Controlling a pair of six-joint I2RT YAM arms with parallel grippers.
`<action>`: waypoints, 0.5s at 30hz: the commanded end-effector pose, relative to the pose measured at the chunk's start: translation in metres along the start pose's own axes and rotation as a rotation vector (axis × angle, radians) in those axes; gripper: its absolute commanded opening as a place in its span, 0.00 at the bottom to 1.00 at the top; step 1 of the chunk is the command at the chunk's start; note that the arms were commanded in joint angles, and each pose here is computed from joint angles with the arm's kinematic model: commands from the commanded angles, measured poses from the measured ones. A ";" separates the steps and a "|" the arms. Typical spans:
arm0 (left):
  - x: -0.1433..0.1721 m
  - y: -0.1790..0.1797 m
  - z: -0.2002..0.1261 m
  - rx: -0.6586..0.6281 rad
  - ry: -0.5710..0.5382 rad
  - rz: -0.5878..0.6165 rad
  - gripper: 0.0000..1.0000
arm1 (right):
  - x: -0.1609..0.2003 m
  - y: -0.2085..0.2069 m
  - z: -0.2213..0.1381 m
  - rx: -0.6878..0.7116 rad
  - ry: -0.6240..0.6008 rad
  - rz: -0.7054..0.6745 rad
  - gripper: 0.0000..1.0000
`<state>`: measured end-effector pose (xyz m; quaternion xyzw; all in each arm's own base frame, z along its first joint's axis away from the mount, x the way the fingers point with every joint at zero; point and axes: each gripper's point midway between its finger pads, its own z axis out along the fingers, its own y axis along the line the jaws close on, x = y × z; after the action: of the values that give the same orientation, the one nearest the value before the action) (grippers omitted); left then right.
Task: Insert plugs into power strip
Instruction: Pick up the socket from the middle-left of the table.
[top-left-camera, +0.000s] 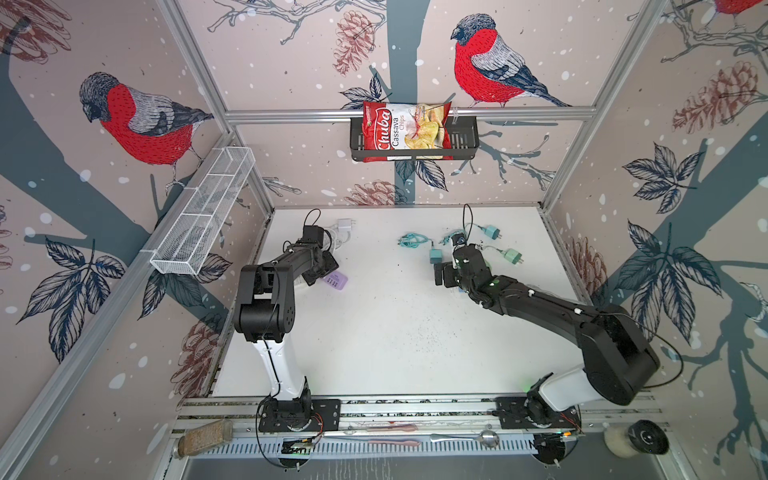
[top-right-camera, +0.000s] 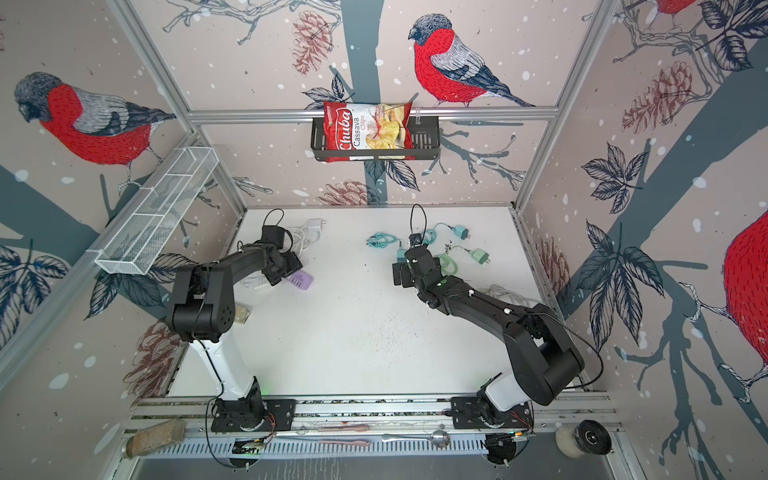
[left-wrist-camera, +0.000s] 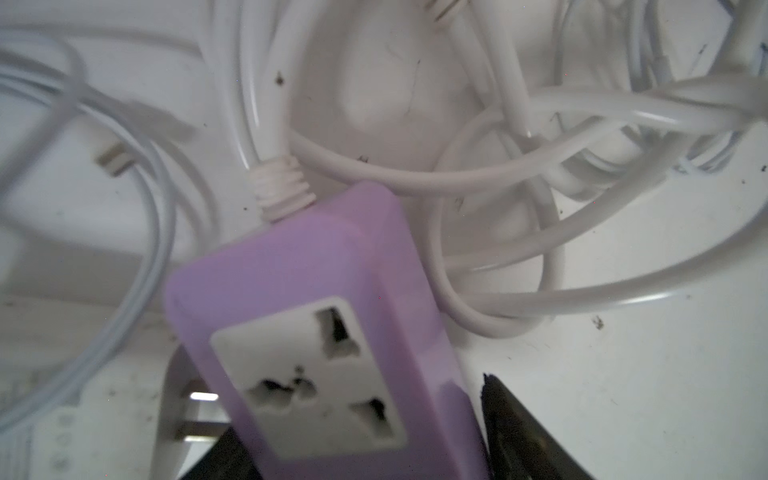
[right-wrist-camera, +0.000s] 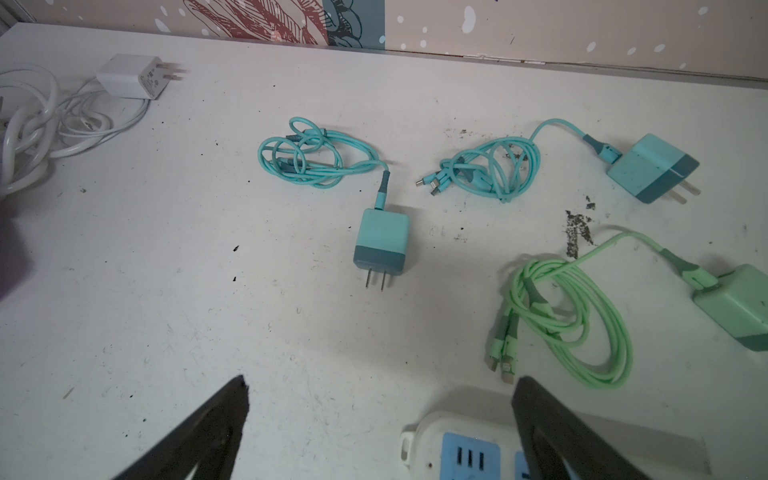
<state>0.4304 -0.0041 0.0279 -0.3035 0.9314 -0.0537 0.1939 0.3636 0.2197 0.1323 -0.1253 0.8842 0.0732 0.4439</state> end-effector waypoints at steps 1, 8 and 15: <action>-0.004 -0.005 -0.008 0.026 -0.010 0.002 0.64 | -0.002 0.001 0.002 -0.009 -0.013 0.000 1.00; 0.005 -0.017 -0.021 0.066 0.003 0.008 0.41 | -0.001 0.002 0.004 -0.033 -0.016 0.006 0.99; 0.034 -0.036 -0.031 0.107 0.033 0.024 0.31 | -0.003 -0.003 -0.002 -0.062 -0.022 0.006 0.99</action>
<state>0.4194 -0.0392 0.0497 -0.2828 0.9341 -0.0834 0.2014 0.3640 0.2150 0.1287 -0.1262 0.8841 0.0897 0.4409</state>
